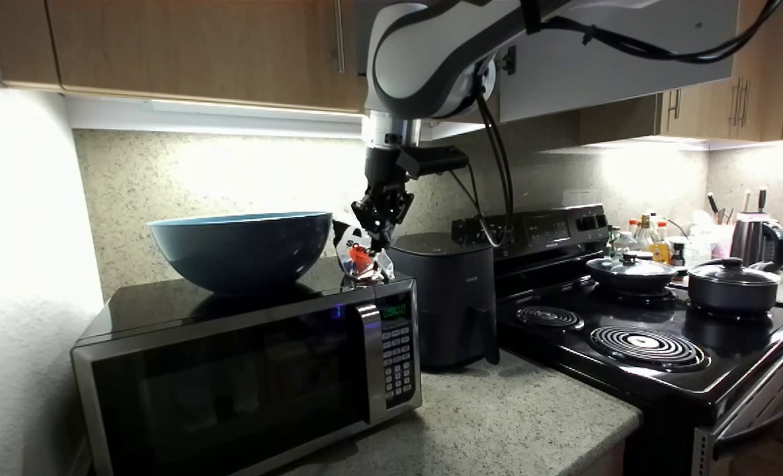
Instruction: Pick up the plastic from the top of the microwave and put it inside the open cabinet
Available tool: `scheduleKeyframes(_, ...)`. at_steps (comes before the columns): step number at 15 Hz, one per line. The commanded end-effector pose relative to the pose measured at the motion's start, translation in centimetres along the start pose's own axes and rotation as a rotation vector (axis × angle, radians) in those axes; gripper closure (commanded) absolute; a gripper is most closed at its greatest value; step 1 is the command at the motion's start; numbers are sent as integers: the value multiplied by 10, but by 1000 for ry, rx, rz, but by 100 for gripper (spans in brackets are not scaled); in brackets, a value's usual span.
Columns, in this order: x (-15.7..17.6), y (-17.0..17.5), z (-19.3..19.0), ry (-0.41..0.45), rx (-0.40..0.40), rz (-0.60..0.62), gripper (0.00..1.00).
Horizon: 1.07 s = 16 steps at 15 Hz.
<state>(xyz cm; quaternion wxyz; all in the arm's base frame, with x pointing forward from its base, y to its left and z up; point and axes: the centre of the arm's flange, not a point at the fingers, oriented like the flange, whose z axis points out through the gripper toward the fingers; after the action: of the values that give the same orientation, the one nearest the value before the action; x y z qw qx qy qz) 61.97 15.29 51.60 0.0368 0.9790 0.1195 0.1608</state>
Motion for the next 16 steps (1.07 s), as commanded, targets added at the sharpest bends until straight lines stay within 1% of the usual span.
scheduleKeyframes(1, -2, 8, -9, 32, 6, -9, 99)
scheduleKeyframes(3, -7, 12, -19, 67, -6, 10, 98)
scheduleKeyframes(5, -12, 19, -32, 104, -23, 43, 93)
scheduleKeyframes(6, -18, 26, -42, 124, -32, 80, 95)
scheduleKeyframes(7, -19, 30, -48, 138, -38, 106, 94)
scheduleKeyframes(10, -35, 47, -82, 177, -110, 267, 93)
scheduleKeyframes(13, -47, 62, -113, 229, -192, 402, 94)
scheduleKeyframes(16, -53, 79, -138, 297, -234, 555, 93)
